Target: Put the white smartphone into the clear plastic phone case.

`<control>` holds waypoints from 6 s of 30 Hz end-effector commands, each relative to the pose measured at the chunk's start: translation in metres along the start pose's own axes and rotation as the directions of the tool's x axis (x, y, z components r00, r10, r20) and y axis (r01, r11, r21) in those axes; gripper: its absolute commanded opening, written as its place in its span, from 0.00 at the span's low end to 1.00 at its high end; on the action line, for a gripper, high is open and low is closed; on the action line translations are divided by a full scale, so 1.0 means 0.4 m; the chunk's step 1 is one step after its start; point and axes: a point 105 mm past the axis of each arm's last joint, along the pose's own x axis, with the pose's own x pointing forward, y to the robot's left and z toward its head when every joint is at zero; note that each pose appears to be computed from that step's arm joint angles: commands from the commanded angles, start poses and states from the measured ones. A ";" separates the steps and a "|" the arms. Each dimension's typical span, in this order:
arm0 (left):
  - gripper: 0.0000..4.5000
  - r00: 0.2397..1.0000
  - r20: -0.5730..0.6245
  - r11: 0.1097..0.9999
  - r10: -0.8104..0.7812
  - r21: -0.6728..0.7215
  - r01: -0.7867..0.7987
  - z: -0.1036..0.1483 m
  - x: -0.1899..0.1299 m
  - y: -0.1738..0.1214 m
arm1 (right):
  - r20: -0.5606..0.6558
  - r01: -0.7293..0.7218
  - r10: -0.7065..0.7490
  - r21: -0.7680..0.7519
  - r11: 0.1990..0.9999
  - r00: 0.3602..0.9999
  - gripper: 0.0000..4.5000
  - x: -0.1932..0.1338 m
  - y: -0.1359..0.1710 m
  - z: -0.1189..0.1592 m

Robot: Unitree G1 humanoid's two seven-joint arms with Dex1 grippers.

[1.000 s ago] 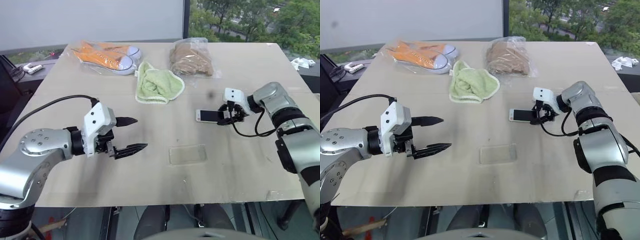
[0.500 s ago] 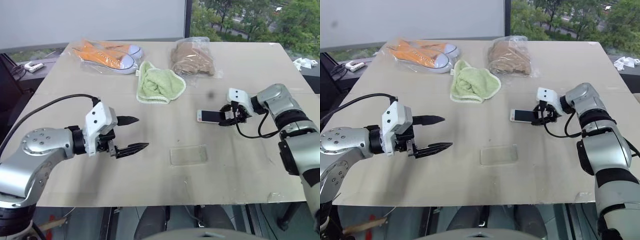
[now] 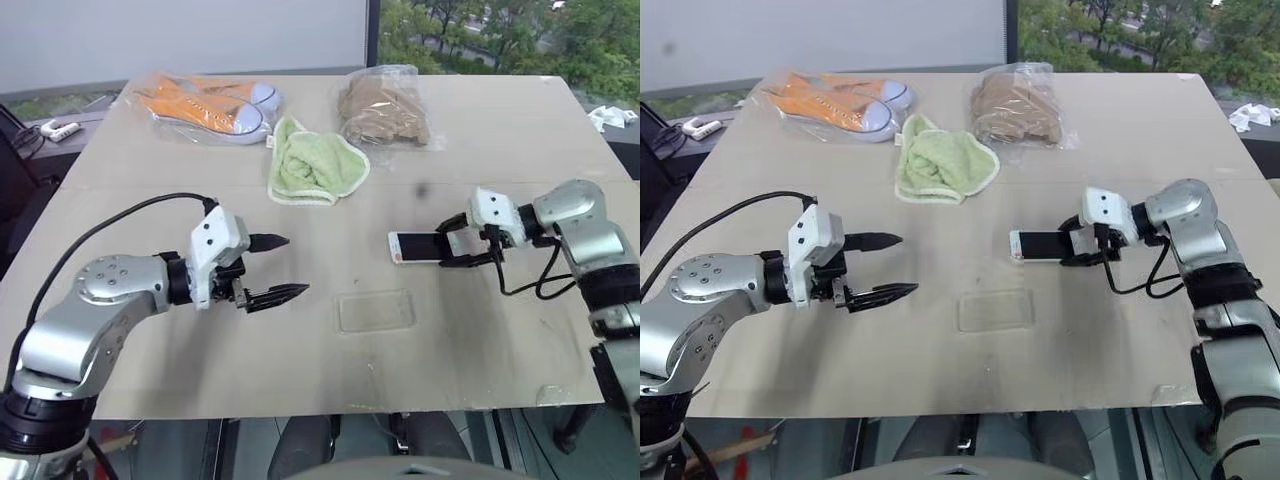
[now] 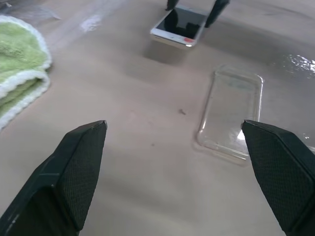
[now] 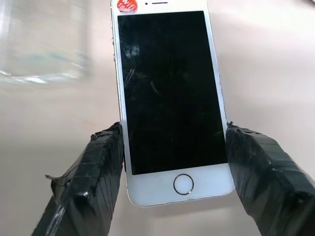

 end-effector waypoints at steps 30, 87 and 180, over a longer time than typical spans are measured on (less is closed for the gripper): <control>1.00 0.981 0.015 0.961 -0.193 0.205 0.186 0.006 0.280 -0.062 | -0.202 0.061 -0.063 -0.019 0.998 0.977 0.62 0.083 0.172 0.086; 0.01 0.945 -0.135 0.954 -0.299 -0.003 0.301 -0.112 0.297 -0.164 | -0.222 0.086 -0.093 -0.038 0.996 0.971 0.62 0.124 0.165 0.105; 0.00 0.951 -0.120 0.958 -0.285 0.006 0.288 -0.129 0.280 -0.119 | -0.268 0.032 -0.006 0.093 0.995 0.963 0.01 0.114 0.193 0.062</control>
